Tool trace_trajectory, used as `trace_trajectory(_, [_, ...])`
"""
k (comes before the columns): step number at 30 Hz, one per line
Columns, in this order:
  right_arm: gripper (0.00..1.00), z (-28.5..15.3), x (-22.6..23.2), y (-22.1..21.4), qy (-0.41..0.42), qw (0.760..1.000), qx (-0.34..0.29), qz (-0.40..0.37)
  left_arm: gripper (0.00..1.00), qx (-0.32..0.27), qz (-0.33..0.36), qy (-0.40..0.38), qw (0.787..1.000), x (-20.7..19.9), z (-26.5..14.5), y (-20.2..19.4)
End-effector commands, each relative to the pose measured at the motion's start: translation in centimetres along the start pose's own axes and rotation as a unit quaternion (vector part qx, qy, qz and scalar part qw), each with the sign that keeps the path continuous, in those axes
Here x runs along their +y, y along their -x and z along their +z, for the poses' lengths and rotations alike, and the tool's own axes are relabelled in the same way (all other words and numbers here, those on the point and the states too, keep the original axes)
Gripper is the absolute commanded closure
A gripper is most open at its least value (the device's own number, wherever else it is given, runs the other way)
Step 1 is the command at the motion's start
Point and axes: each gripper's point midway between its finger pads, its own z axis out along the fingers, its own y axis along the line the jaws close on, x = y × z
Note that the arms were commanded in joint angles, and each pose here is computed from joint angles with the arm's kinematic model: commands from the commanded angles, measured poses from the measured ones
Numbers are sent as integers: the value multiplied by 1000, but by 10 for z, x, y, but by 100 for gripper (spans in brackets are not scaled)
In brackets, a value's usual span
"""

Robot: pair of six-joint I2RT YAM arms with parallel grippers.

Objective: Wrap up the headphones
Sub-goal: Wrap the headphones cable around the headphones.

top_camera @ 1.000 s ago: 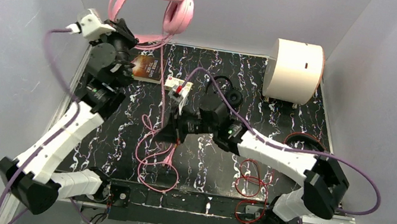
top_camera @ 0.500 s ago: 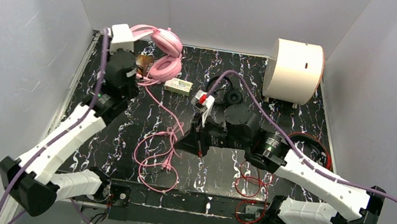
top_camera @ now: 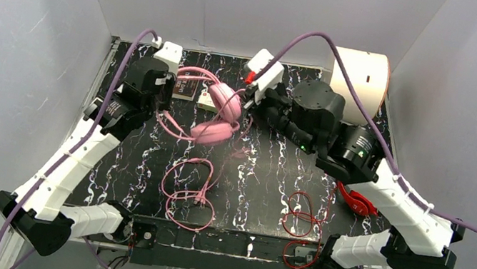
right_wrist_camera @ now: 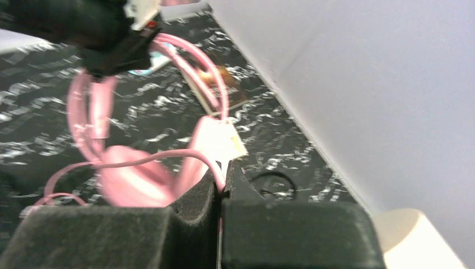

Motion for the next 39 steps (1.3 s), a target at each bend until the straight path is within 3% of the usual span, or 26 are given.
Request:
trace_trajectory(1, [100,1,-50,24,-100,989,-16,-111,100,38,38,-101,993,-22,-28,-24])
trace_trajectory(4, [100,15,-81,12,-130,984,-5,-123,100,7,43,-180,983,-42,-48,-26])
trace_trajectory(7, [100,30,-102,-14,-67,993,-11,-100,100,-25,38,-222,974,-49,-71,-21])
trace_trajectory(13, [98,58,-59,-58,121,991,-42,-50,100,-72,1,-331,941,-77,-113,2])
trace_trajectory(17, [95,76,-36,-79,173,983,-58,6,100,-97,-43,-410,906,-98,-143,25])
trace_trajectory(21, [90,83,-31,-92,165,981,-74,65,100,-111,-69,-472,872,-112,-167,43])
trace_trajectory(27, [78,85,-20,-93,183,969,-118,120,100,-137,-146,-490,848,-112,-187,80])
trace_trajectory(32, [58,105,-33,-105,128,955,-112,244,100,-116,-269,-491,821,-114,-184,110])
trace_trajectory(35, [47,110,-35,-105,121,945,-139,270,100,-88,-328,-462,819,-111,-171,113])
trace_trajectory(39, [39,120,-25,-107,153,934,-147,287,100,-93,-380,-437,810,-101,-171,128])
